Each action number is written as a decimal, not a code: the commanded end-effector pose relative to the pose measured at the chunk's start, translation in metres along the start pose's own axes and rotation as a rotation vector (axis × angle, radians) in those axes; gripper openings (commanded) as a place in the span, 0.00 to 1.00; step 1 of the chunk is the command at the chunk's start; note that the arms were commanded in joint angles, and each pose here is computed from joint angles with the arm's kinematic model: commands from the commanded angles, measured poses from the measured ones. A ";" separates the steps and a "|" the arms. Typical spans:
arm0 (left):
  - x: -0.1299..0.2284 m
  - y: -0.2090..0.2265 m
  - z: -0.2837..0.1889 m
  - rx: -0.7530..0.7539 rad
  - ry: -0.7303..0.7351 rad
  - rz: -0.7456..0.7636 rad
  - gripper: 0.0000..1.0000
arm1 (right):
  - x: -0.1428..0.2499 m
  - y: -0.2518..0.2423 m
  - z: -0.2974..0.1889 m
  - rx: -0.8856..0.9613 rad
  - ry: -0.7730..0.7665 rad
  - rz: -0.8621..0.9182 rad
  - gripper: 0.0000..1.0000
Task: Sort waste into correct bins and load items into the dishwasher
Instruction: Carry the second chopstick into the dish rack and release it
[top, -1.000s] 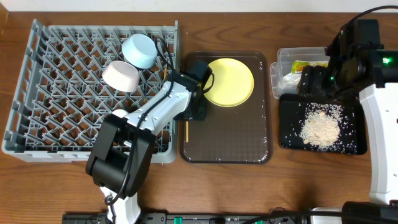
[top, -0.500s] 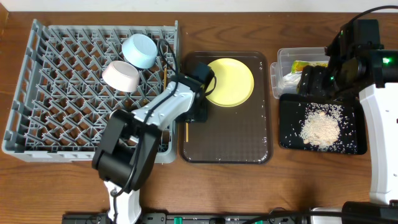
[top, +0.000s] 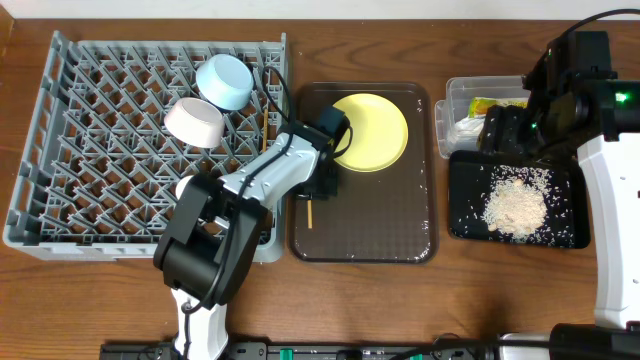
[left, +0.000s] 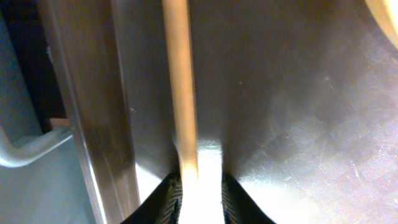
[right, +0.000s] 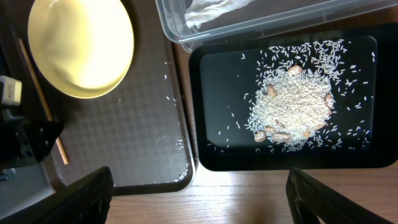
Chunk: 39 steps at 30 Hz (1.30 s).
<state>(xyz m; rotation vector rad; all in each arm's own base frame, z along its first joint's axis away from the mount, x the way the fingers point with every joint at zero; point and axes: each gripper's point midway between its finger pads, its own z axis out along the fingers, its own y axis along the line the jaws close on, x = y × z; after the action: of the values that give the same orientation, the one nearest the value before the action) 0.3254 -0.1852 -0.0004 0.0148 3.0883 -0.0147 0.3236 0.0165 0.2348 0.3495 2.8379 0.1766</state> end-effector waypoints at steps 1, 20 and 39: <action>0.009 0.000 0.010 -0.039 0.023 0.023 0.21 | 0.000 0.001 0.001 0.007 0.001 0.002 0.87; -0.018 -0.004 -0.040 0.005 -0.074 0.041 0.08 | 0.001 0.001 0.001 0.008 0.005 0.002 0.87; -0.057 0.078 -0.146 0.022 -0.309 0.162 0.08 | 0.001 0.001 0.001 0.008 0.004 0.003 0.87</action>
<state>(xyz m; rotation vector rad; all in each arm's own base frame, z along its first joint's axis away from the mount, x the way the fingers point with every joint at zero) 0.3707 -0.1153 0.1538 0.1819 2.7588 -0.0817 0.3230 0.0165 0.2346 0.3499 2.8405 0.1762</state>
